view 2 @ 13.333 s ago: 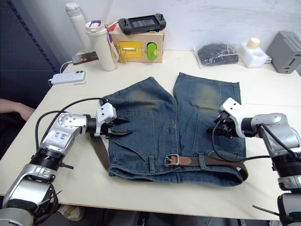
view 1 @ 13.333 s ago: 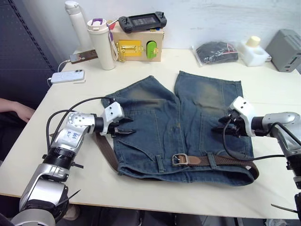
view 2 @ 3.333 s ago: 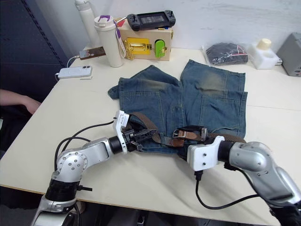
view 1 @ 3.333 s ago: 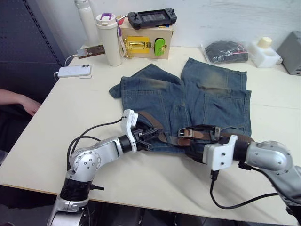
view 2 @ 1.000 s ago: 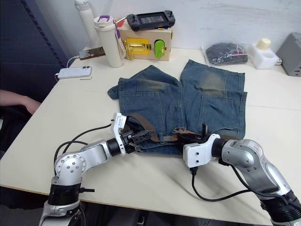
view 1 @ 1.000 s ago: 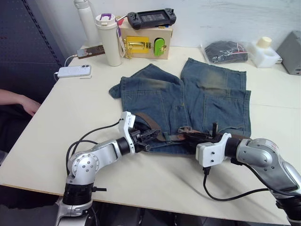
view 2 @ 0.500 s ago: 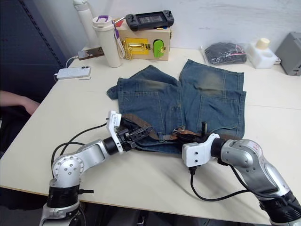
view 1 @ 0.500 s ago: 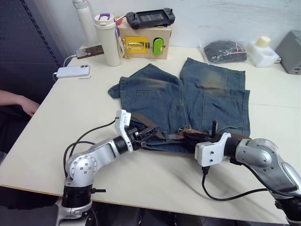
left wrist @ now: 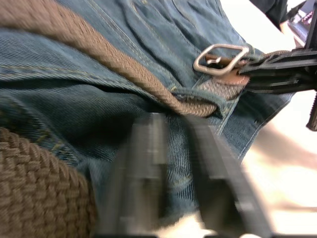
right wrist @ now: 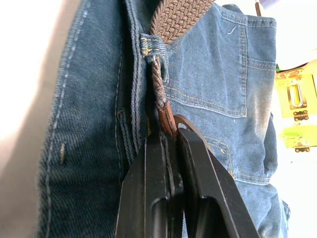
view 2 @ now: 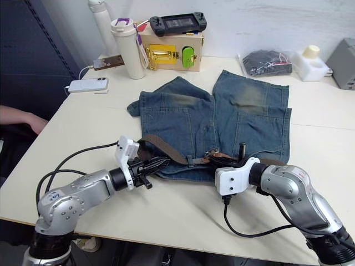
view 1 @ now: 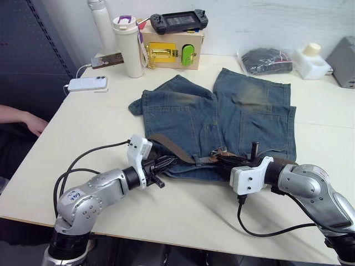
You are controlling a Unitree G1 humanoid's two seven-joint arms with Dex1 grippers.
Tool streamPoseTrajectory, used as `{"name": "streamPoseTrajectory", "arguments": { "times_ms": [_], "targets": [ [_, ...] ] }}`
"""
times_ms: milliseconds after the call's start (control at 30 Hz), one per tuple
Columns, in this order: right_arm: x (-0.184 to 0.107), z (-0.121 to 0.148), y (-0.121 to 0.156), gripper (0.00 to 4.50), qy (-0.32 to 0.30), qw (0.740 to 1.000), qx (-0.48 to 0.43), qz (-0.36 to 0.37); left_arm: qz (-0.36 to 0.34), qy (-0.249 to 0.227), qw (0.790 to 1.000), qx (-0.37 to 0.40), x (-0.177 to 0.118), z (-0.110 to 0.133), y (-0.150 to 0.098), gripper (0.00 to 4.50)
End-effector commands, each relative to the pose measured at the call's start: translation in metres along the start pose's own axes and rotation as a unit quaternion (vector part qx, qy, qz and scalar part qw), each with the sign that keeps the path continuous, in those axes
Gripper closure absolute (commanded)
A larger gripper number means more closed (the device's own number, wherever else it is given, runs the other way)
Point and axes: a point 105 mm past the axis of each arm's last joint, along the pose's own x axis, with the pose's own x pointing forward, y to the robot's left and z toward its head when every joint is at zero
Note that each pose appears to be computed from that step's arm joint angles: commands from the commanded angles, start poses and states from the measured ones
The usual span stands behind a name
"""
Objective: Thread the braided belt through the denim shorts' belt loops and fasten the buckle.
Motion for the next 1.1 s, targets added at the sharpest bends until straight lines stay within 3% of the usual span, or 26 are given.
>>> {"name": "streamPoseTrajectory", "arguments": {
  "times_ms": [33, 167, 333, 567, 867, 1000, 1100],
  "targets": [
    [-0.011, 0.008, -0.016, 4.50, -0.008, 0.999, -0.010, -0.031, 0.006, 0.063, 0.994, 0.091, 0.003, -0.024, -0.006, 4.47],
    [-0.022, 0.009, -0.028, 4.50, -0.004, 0.999, 0.008, -0.041, -0.015, 0.119, 0.981, 0.152, -0.001, -0.047, -0.010, 4.47],
    [-0.039, 0.013, -0.042, 4.50, -0.004, 0.998, 0.020, -0.051, 0.005, 0.139, 0.976, 0.167, -0.005, -0.058, 0.005, 4.47],
    [-0.066, 0.003, -0.063, 4.50, 0.018, 0.995, 0.070, -0.063, 0.004, 0.138, 0.975, 0.172, -0.005, -0.061, 0.006, 4.47],
    [-0.061, -0.009, -0.071, 4.50, 0.051, 0.995, 0.029, -0.083, 0.001, 0.129, 0.975, 0.181, -0.003, -0.058, 0.006, 4.47],
    [-0.077, -0.032, -0.092, 4.50, 0.096, 0.988, -0.003, -0.119, 0.000, 0.127, 0.975, 0.183, -0.003, -0.058, 0.006, 4.47],
    [-0.076, -0.028, -0.099, 4.50, 0.083, 0.988, -0.007, -0.129, -0.004, 0.116, 0.976, 0.182, -0.003, -0.055, 0.003, 4.47]
  ]
}}
